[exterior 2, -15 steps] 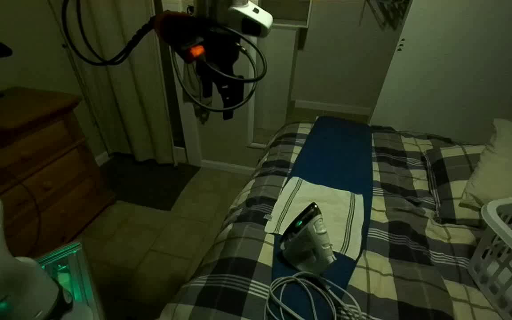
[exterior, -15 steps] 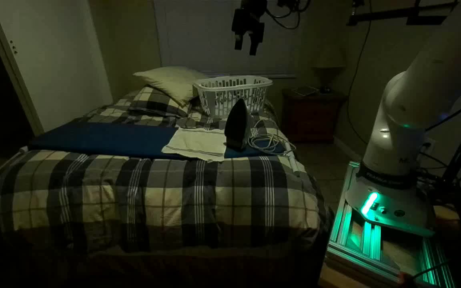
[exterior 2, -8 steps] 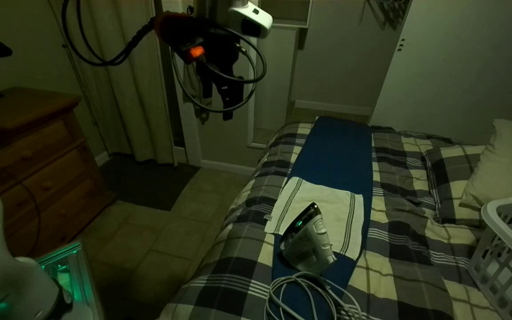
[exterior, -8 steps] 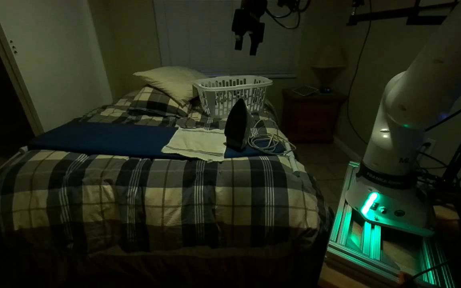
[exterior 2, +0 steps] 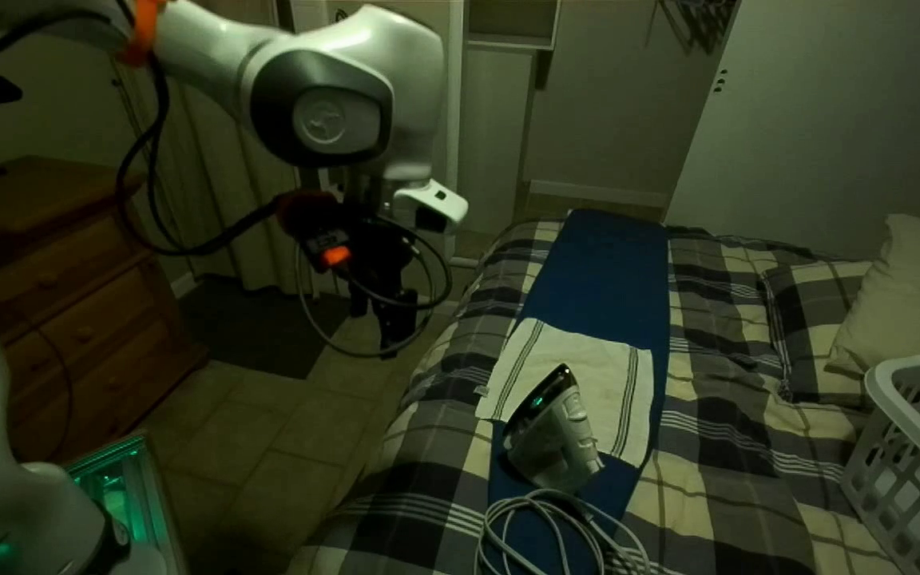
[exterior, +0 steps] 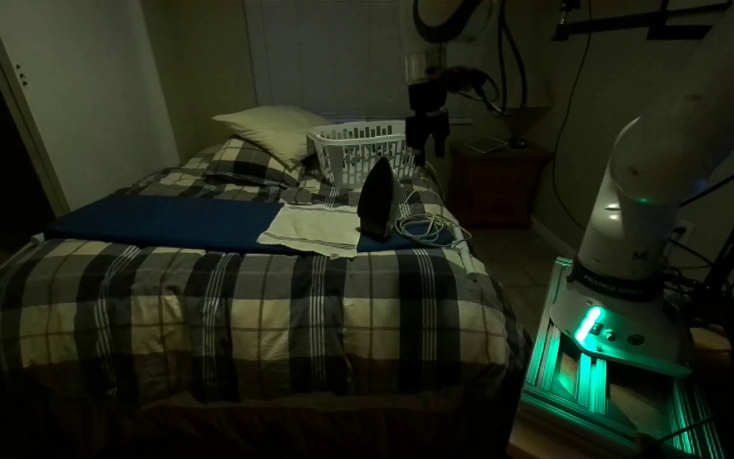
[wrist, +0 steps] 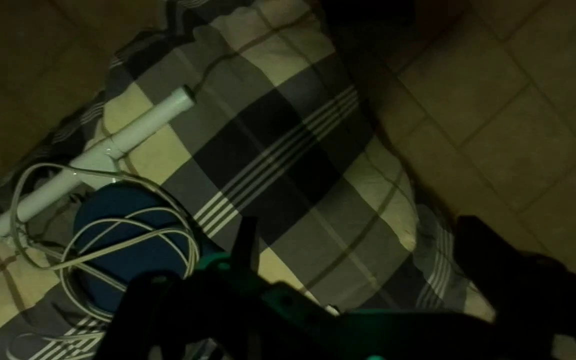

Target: Put the white cable of the iron on the iron

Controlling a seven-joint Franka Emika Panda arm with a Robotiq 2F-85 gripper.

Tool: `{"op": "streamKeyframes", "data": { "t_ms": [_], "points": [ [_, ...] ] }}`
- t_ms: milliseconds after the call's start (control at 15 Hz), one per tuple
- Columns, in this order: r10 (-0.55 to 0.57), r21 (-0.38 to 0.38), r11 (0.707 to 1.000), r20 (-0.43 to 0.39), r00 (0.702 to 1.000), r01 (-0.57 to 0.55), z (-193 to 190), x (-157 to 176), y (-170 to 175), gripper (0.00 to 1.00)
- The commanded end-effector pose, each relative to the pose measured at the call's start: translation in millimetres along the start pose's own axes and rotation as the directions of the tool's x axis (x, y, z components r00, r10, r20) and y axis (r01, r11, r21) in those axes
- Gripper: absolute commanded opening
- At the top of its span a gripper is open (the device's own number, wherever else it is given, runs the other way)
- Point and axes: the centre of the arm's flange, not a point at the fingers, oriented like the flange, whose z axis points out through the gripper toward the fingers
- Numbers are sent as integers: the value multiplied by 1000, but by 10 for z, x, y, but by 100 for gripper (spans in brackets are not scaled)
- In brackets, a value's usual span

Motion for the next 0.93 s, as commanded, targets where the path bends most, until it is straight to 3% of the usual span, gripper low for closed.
{"op": "streamKeyframes", "data": {
  "t_ms": [0, 133, 400, 467, 867],
  "points": [
    [-111, -159, 982, -57, 992, 100, 548, -45, 301, 100],
    [-158, -210, 967, -69, 985, 141, 746, -14, 443, 100],
    [-201, -224, 960, -127, 971, 169, 1097, 129, 738, 100],
    [-178, -207, 966, -105, 978, 154, 893, 32, 575, 100],
    [-207, -226, 958, -124, 971, 175, 1164, 197, 804, 100]
  ]
}}
